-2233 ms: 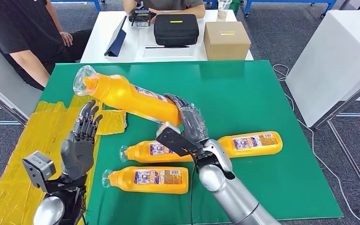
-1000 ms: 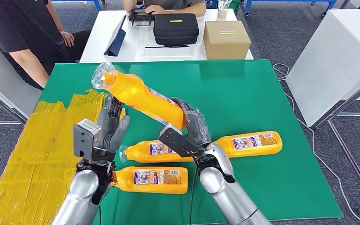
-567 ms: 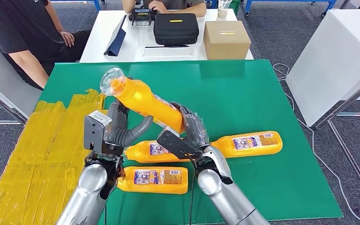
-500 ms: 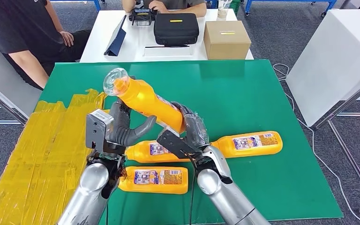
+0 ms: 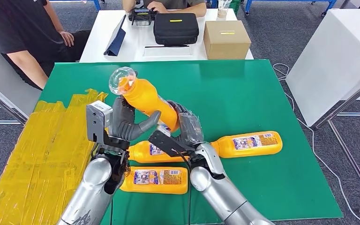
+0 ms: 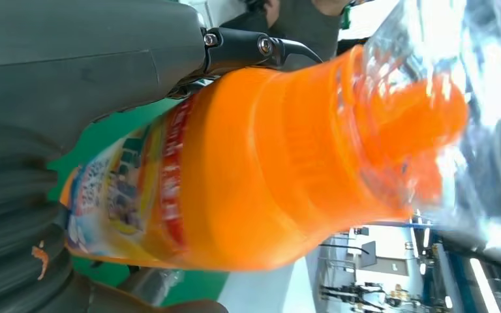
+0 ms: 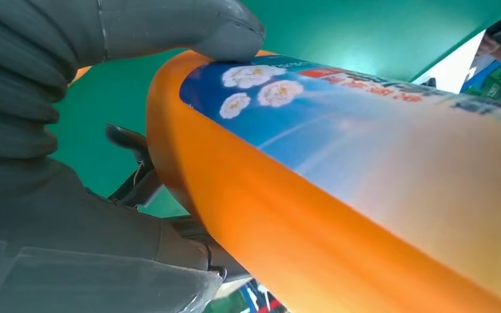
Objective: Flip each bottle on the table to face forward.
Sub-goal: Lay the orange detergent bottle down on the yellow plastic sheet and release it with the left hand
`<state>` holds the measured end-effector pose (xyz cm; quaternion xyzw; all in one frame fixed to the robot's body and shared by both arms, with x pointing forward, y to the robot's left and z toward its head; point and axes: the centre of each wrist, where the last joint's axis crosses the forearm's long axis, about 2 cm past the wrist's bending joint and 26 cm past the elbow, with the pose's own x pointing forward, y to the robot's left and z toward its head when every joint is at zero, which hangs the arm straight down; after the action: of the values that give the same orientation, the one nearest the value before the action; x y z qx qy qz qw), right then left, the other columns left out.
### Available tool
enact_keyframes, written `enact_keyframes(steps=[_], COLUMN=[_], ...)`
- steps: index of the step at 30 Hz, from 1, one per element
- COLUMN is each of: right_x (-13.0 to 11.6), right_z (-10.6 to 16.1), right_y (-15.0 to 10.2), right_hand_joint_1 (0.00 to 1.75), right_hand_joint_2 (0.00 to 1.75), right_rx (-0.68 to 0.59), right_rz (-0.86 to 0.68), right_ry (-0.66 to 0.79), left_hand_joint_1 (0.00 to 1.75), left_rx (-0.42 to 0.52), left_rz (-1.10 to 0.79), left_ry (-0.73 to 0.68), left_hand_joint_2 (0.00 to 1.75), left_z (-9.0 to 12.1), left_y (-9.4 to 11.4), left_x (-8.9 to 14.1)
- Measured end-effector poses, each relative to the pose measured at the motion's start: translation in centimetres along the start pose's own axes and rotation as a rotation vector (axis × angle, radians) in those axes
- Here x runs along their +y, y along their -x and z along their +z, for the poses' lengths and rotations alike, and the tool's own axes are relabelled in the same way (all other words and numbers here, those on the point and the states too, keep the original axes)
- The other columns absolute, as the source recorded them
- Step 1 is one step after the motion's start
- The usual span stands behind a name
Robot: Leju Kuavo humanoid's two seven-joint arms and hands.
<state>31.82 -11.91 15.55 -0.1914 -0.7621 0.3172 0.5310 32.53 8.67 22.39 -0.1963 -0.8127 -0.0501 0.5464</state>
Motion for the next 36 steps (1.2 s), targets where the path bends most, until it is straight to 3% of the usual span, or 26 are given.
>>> enact_keyframes(steps=[14,18,28,32,36], right_x=[2.7,2.8,2.9,2.9,2.9], right_z=[-1.0,-1.2,-1.5,-1.6,-1.6], right_y=[-1.5,-1.7,-1.8,-1.8,-1.8], right_hand_joint_1=[1.75,1.75,1.75,1.75,1.75], right_hand_joint_2=[1.75,1.75,1.75,1.75,1.75], right_rx=[-0.008,-0.008,-0.006,-0.006,-0.004], right_rz=[0.052,0.069,0.08,0.082,0.077], right_ry=[-0.022,-0.028,-0.035,-0.036,-0.037], left_hand_joint_1=[0.01,1.54,1.54,1.75,1.75], left_rx=[0.087,0.095,0.098,0.099,0.097], left_rz=[0.181,0.193,0.185,0.183,0.178], left_ry=[-0.029,-0.036,-0.046,-0.047,-0.053], left_hand_joint_2=[1.75,1.75,1.75,1.75,1.75], left_z=[-0.6,-0.7,-1.0,-1.1,-1.1], left_y=[0.4,0.4,0.6,0.6,0.6], left_x=[0.3,0.4,0.6,0.6,0.6])
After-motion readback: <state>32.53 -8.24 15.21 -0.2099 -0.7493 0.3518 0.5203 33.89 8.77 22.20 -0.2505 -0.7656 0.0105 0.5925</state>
